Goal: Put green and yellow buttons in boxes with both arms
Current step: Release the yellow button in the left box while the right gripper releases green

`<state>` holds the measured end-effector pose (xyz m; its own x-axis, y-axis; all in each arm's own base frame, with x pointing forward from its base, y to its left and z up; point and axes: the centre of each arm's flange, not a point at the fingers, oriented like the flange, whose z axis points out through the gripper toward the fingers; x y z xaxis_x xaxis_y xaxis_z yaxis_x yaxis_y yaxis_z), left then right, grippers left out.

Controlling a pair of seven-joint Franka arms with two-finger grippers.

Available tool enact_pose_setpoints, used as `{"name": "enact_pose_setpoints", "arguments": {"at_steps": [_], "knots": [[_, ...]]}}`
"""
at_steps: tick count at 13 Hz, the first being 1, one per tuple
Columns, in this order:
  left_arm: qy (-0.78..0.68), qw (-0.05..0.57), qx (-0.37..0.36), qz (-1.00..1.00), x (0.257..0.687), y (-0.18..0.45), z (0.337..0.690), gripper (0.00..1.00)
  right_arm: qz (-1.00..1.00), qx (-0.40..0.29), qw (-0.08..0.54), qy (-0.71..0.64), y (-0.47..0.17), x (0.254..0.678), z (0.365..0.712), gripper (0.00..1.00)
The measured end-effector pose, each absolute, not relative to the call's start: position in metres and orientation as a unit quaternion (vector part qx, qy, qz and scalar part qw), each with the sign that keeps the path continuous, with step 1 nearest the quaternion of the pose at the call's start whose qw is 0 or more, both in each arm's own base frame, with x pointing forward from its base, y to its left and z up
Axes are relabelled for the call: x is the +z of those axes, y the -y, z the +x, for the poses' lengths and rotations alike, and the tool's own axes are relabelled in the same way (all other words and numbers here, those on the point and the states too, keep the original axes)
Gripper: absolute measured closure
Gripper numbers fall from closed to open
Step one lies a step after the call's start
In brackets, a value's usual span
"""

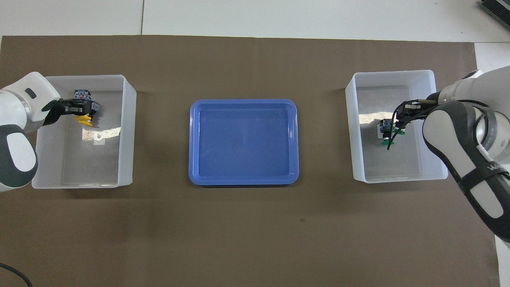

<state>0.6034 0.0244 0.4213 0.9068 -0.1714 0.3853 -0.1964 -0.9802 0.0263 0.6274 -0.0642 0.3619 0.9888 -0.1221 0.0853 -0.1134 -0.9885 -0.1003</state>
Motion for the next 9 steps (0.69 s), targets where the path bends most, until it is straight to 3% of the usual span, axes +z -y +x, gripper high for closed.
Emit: {"name": "enact_pose_setpoints", "arguments": {"at_steps": [4, 6, 8, 9], "knots": [[0.123, 0.046, 0.178, 0.975, 0.381, -0.034, 0.609, 0.56, -0.997, -0.051, 0.043, -0.045, 0.061, 0.336, 0.618, 0.52], [0.129, 0.047, 0.171, 0.976, 0.369, -0.033, 0.607, 0.56, -0.997, -0.058, 0.043, -0.042, 0.058, 0.344, 0.62, 0.34], [0.127, 0.043, 0.173, 0.976, 0.353, -0.031, 0.602, 0.56, -0.996, -0.07, 0.043, -0.036, 0.046, 0.368, 0.625, 0.06], [0.127, 0.041, 0.173, 0.976, 0.344, -0.031, 0.6, 0.56, -0.996, -0.069, 0.036, -0.037, 0.039, 0.387, 0.628, 0.0]]}}
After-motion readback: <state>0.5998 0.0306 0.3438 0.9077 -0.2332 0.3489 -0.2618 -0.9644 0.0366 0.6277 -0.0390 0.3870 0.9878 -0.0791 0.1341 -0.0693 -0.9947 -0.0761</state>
